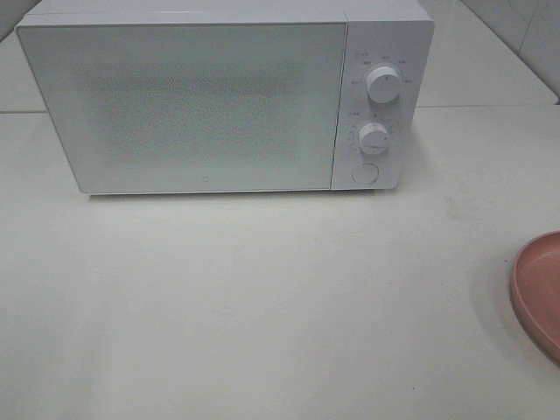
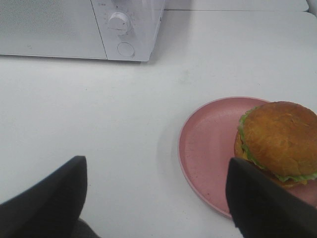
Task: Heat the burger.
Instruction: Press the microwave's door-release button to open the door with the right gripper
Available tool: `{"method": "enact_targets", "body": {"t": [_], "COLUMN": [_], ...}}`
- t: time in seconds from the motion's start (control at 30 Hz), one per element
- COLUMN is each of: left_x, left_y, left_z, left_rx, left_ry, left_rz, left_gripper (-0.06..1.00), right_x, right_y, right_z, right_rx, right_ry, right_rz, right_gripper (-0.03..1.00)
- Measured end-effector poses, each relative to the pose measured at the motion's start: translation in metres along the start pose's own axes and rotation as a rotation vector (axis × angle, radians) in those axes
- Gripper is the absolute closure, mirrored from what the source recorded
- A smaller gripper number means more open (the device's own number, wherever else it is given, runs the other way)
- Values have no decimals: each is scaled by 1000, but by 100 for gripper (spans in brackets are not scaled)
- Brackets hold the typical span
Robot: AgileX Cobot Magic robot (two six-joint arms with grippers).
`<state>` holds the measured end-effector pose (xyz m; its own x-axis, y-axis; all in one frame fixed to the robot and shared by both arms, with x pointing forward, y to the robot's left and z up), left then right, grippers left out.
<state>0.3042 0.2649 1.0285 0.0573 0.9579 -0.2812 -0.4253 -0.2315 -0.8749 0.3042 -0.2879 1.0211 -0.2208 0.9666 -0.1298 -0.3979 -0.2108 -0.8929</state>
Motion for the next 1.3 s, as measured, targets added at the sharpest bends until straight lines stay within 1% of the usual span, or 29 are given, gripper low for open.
{"method": "enact_targets", "body": {"t": [0.33, 0.47, 0.6, 0.73, 0.87, 0.93, 1.03, 1.1, 1.27, 1.3], "left_x": [0, 5, 5, 5, 5, 5, 5, 5, 5, 5], "left_y": [0, 0, 0, 0, 0, 0, 0, 0, 0, 0], "left_z": [0, 0, 0, 0, 0, 0, 0, 0, 0, 0], "left_rx": [0, -2, -2, -2, -2, -2, -2, -2, -2, -2], "left_ry": [0, -28, -30, -32, -32, -32, -32, -32, -32, -32], "left_rz": [0, -17, -18, -19, -19, -19, -19, -19, -19, -19], "left_gripper": [-3, -3, -3, -3, -3, -3, -3, -3, -3, -3], "right_x": [0, 0, 0, -1, -3, -3, -3, -4, -6, -7], "right_y": [0, 0, 0, -10, -19, -27, -29, -38, -48, -53], "right_z": [0, 0, 0, 4, 0, -11, -15, -29, -45, -53], "right_rx": [0, 0, 0, -32, -23, -1, 8, 22, 23, 24], "right_ry": [0, 0, 0, 5, 3, -4, -6, -9, -9, -9], "right_rz": [0, 0, 0, 0, 0, -3, -4, -4, -5, -5], "right_gripper": [22, 22, 22, 22, 22, 22, 22, 22, 22, 22]}}
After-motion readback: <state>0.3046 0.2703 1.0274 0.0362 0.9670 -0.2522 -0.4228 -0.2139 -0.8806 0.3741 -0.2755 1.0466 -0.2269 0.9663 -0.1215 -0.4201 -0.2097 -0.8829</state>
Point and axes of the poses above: a point on each arm's last joint axis where the gripper is mounted, z pointing back along that axis away from the gripper, x along the wrist's bending axis when the last joint is at zero, y = z × x, the point moved 8 cm from there along -z, pointing out along that axis toward the gripper, and after that the axes turned 14 degrees about z, right-handed, at the moved point
